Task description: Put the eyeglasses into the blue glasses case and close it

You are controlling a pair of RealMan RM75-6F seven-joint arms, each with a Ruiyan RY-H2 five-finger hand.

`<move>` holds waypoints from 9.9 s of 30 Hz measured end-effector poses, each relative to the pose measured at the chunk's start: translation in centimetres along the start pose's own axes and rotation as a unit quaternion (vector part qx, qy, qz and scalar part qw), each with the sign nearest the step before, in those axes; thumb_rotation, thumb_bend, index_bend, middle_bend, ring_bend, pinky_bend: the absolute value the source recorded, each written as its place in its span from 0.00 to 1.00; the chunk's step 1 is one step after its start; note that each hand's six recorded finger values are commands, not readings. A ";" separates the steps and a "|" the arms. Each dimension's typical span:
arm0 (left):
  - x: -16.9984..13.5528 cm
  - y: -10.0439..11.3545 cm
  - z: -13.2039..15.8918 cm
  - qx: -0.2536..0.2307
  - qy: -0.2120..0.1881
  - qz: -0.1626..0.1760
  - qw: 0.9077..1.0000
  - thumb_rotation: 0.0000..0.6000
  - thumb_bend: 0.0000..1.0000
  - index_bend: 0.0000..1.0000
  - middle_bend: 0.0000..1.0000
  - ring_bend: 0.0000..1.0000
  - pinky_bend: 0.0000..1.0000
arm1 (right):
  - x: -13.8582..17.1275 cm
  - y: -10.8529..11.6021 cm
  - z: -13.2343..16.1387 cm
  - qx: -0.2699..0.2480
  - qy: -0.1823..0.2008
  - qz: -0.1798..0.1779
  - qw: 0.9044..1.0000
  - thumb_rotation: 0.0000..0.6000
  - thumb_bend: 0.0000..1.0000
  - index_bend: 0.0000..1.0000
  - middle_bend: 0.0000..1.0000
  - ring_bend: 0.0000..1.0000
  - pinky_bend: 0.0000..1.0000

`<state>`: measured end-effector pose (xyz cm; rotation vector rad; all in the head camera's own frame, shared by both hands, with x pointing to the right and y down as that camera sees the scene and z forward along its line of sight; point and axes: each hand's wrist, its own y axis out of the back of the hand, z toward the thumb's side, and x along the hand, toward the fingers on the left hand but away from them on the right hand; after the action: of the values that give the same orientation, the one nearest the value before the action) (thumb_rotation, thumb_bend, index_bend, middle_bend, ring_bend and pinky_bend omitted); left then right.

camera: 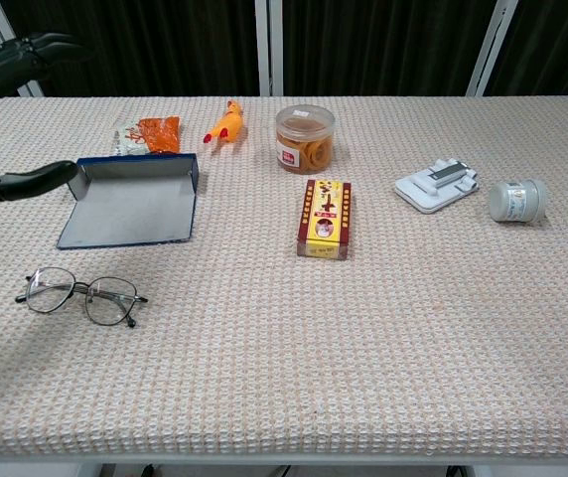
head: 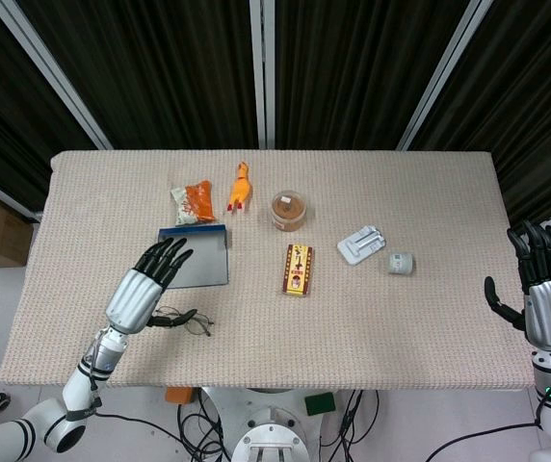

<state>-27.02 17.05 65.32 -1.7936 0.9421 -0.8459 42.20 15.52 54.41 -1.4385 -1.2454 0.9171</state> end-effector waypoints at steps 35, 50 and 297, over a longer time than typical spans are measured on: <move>-2.5 -7.6 -1.4 0.021 0.028 -0.196 0.980 0.95 0.34 0.43 0.00 0.00 0.15 | 0.6 -0.7 -0.9 0.010 -0.013 0.018 1.000 0.97 0.48 0.00 0.00 0.00 0.00; -2.8 -8.0 -1.8 0.029 0.036 -0.209 0.977 1.00 0.35 0.52 0.00 0.00 0.15 | 0.6 -1.0 -0.8 0.013 -0.011 0.023 1.000 0.98 0.48 0.00 0.00 0.00 0.00; 6.5 -3.5 -4.5 0.126 0.148 -0.106 0.975 1.00 0.19 0.00 0.00 0.00 0.13 | 1.8 -2.5 -3.3 0.034 -0.047 0.065 0.996 0.97 0.49 0.00 0.00 0.00 0.00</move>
<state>-26.94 10.65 71.07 -1.5917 0.7933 -1.3345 45.10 16.56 57.73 -1.4491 -1.1873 1.1169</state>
